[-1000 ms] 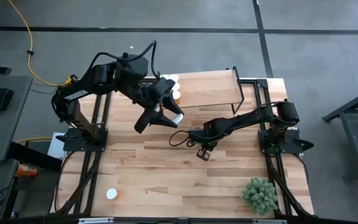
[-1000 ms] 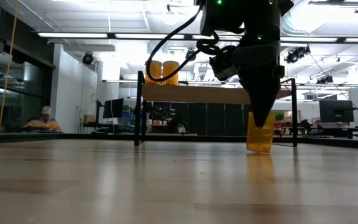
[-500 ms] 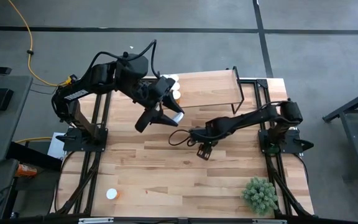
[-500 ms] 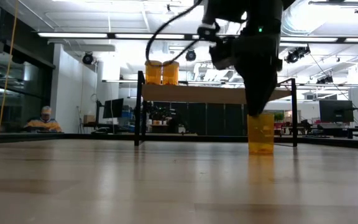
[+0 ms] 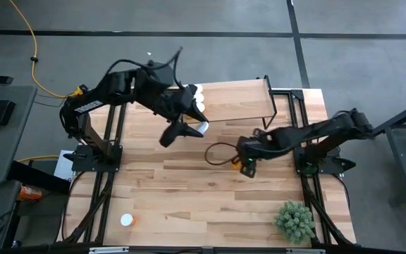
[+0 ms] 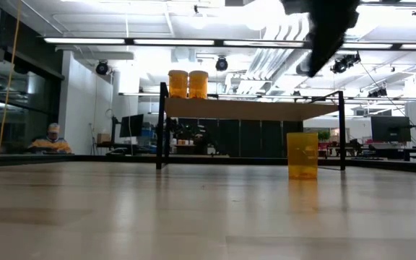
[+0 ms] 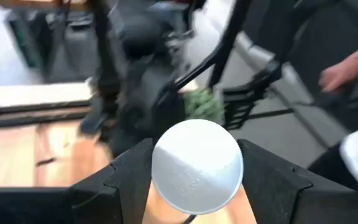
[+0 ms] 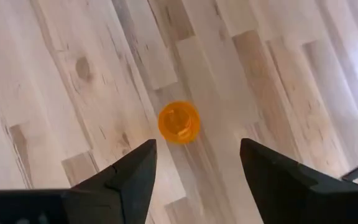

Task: Pick and place medicine bottles onto shelf by color
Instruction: Put the orange pill bottle on the shelf

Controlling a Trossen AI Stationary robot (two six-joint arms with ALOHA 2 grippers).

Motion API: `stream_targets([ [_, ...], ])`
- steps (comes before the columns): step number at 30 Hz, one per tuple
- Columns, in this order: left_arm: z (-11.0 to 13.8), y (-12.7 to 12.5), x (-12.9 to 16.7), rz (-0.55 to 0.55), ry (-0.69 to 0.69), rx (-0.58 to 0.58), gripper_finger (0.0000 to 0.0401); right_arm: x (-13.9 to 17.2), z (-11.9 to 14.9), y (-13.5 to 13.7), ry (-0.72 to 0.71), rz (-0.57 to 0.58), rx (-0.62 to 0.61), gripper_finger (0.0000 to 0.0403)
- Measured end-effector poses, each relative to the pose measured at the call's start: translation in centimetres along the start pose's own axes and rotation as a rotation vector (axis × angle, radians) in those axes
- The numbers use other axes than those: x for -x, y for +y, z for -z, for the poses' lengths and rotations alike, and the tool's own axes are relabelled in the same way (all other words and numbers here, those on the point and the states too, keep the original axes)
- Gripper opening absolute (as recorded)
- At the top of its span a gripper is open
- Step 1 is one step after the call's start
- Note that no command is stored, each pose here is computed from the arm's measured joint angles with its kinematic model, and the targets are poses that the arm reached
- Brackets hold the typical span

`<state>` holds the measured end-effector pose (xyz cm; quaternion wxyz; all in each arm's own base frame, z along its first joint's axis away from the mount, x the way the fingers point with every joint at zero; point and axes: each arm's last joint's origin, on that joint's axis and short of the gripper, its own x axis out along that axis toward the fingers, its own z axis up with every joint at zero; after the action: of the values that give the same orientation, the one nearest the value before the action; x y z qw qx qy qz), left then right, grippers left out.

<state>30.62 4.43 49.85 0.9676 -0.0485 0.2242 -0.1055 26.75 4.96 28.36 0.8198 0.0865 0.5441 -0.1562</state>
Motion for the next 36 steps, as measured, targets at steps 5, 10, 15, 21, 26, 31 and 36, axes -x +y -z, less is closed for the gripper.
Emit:
stream_targets([
  [5, 2.3, 0.4, -3.7, -0.069, 0.085, -0.020, 0.0207, -0.5, 5.1, -0.2, -0.052, -0.058, -0.170, 0.0202],
  [10, 6.8, 1.1, -10.2, -0.152, 0.145, 0.018, 0.0207, -1.6, 9.0, -0.5, -0.161, -0.225, -0.392, 0.0195],
  [15, 10.1, 1.6, -16.7, -0.152, 0.230, -0.032, 0.0207, -1.5, 10.2, -1.2, -0.252, -0.270, -0.480, 0.0195],
  [21, 14.9, 3.1, -22.9, -0.208, 0.425, -0.085, 0.0207, 0.8, 10.3, -2.6, -0.371, -0.251, -0.459, 0.0194],
  [26, 16.2, 4.0, -26.0, -0.231, 0.369, -0.119, 0.0207, 2.6, 11.2, -4.3, -0.410, -0.208, -0.493, 0.0194],
  [31, 16.7, 4.6, -27.5, -0.233, 0.318, -0.179, 0.0207, 2.9, 12.1, -5.3, -0.375, -0.173, -0.540, 0.0194],
  [36, 17.9, 5.6, -28.0, -0.236, 0.367, -0.183, 0.0207, 3.1, 12.2, -5.5, -0.389, -0.161, -0.556, 0.0194],
])
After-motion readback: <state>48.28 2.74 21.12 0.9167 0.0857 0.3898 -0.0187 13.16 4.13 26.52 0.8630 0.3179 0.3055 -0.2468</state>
